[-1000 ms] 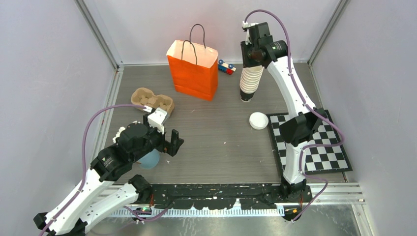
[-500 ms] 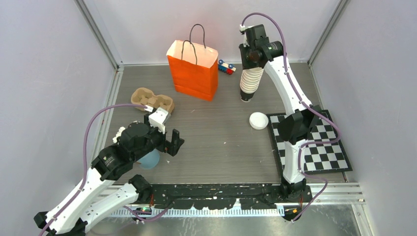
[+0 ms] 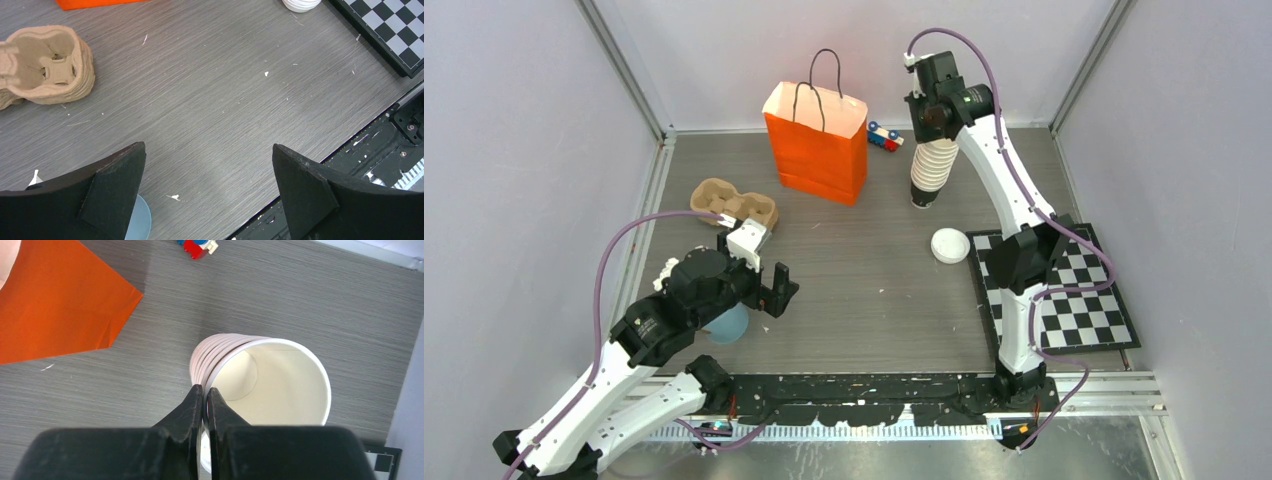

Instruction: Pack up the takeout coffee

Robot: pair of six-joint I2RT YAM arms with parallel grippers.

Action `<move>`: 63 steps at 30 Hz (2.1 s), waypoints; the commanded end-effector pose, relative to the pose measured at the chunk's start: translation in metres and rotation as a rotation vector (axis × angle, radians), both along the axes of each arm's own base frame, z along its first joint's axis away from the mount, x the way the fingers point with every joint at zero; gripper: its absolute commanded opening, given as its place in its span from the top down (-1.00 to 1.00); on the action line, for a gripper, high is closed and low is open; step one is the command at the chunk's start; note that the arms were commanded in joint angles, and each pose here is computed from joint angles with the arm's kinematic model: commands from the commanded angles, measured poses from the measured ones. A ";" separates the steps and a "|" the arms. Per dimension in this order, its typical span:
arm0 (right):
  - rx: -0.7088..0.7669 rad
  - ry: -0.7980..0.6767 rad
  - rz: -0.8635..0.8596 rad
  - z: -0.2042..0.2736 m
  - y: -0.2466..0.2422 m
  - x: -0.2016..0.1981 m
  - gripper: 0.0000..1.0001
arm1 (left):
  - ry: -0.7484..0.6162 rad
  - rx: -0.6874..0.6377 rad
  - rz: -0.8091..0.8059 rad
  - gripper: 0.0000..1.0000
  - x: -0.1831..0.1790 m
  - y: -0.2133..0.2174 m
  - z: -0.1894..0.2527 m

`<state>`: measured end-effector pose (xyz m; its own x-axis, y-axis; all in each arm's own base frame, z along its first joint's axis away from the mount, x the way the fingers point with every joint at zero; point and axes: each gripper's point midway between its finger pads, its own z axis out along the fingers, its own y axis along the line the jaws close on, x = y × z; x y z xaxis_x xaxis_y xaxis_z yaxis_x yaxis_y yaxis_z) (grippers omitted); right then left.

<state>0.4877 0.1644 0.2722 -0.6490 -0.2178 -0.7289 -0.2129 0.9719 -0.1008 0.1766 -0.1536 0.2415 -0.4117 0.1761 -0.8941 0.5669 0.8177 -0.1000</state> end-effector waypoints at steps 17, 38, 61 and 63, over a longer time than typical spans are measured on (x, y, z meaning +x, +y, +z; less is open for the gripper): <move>-0.208 -0.167 0.050 0.056 0.018 -0.015 0.99 | -0.014 -0.008 -0.019 -1.00 0.002 -0.005 0.003; -0.113 -0.466 0.039 0.176 0.022 -0.063 0.99 | -0.030 0.002 0.000 -0.99 0.004 -0.001 0.004; -0.052 -0.142 0.285 0.007 0.144 -0.246 0.95 | -0.273 -0.121 0.374 -0.95 0.005 0.084 0.056; -0.079 -0.109 0.310 -0.022 0.156 -0.256 0.96 | -0.299 -0.149 0.389 -0.95 0.002 0.089 0.061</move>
<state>0.2439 0.2927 0.2846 -0.4348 -0.4928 -0.7537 -0.4880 0.8324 -0.2626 0.1774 -0.0800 0.2903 -0.2078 -0.0089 -0.9781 0.3175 0.9452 -0.0761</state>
